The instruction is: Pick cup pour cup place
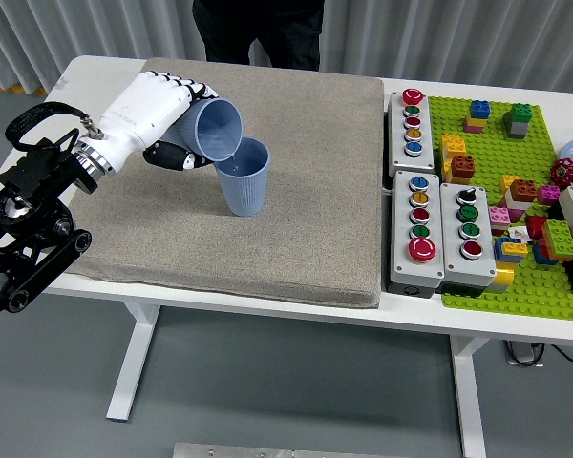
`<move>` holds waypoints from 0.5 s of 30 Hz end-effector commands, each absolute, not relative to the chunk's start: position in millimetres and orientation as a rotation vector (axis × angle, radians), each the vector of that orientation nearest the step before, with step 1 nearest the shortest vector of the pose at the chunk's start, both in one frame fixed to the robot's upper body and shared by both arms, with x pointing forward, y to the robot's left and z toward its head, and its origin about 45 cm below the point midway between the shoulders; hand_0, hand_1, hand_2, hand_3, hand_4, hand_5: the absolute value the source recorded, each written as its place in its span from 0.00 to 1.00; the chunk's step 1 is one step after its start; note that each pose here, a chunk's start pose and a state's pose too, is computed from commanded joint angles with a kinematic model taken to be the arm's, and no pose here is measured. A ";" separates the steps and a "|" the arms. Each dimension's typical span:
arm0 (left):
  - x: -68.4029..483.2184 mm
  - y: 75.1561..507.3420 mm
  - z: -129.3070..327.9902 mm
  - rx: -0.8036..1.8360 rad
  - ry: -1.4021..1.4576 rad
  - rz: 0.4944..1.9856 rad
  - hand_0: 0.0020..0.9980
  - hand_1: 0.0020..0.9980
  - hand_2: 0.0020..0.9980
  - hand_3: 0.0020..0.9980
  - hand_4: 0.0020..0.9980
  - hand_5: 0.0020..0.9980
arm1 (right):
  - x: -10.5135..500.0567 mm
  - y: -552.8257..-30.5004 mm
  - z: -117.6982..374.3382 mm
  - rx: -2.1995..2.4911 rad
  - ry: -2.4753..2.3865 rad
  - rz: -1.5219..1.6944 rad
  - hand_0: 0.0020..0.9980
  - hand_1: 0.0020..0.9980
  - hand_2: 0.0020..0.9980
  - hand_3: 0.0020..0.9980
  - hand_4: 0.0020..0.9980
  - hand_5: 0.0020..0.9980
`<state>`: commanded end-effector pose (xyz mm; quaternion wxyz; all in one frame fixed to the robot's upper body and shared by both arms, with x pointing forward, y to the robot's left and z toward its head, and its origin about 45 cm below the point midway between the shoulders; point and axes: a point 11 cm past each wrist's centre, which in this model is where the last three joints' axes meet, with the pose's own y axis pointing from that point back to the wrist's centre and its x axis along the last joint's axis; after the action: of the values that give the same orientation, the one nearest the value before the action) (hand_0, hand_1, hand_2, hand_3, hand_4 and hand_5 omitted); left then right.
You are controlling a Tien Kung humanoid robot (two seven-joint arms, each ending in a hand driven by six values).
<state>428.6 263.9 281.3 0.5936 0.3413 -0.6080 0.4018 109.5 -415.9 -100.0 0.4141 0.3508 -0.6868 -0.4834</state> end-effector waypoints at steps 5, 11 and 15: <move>428.5 263.4 281.5 0.810 -1.440 0.919 0.54 0.50 0.53 0.53 0.79 0.03 | 108.4 -415.9 -100.3 0.881 -1.723 -1.215 0.72 0.70 0.75 0.71 0.33 0.28; 427.9 262.4 283.2 0.820 -1.473 0.896 0.54 0.50 0.53 0.53 0.79 0.03 | 106.5 -415.8 -100.8 0.878 -1.719 -1.215 0.72 0.70 0.75 0.71 0.33 0.28; 427.8 261.9 284.2 0.828 -1.494 0.881 0.54 0.50 0.53 0.53 0.79 0.03 | 105.2 -416.0 -101.0 0.877 -1.717 -1.215 0.72 0.70 0.75 0.71 0.33 0.28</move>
<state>427.8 261.9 284.2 0.5726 0.3533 -0.6372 0.3758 105.2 -416.0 -101.0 0.4180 0.3495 -0.6844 -0.4845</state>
